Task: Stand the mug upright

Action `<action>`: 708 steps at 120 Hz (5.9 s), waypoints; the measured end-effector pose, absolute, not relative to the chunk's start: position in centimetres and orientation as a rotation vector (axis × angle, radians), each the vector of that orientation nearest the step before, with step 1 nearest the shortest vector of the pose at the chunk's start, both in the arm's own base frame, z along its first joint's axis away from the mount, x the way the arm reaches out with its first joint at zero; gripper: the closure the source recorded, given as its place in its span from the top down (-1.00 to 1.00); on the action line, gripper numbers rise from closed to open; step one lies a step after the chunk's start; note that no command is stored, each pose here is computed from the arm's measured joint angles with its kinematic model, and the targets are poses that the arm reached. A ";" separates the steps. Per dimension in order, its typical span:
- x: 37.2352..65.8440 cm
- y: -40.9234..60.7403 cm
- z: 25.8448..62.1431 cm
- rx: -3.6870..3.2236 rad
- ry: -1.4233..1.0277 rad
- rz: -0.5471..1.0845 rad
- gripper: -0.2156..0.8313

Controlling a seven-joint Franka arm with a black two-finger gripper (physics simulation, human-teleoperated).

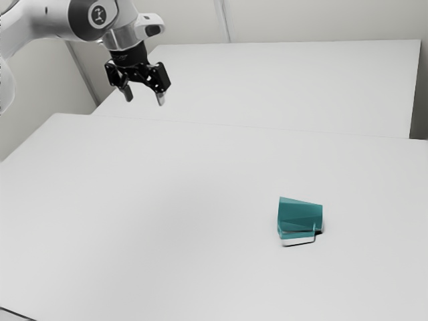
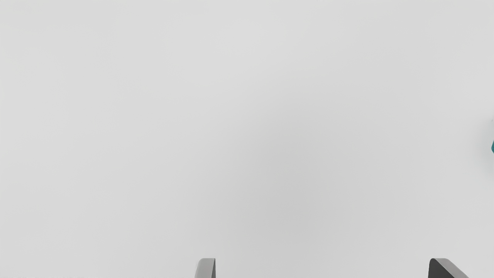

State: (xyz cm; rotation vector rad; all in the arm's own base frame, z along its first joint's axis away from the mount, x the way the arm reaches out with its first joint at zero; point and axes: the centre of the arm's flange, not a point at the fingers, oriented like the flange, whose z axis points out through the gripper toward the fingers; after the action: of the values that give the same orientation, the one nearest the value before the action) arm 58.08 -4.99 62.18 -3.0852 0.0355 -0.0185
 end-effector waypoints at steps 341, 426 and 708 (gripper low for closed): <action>55.6 -25.7 26.6 -4.117 -0.107 -0.307 -0.34; 56.7 -23.6 34.9 -3.842 0.613 -0.569 -0.89; 53.1 -8.3 45.8 -2.992 0.126 -0.228 0.52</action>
State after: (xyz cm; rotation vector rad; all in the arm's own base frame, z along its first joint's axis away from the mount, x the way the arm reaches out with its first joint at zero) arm 53.11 -8.31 45.84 -2.9921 0.1261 -0.2277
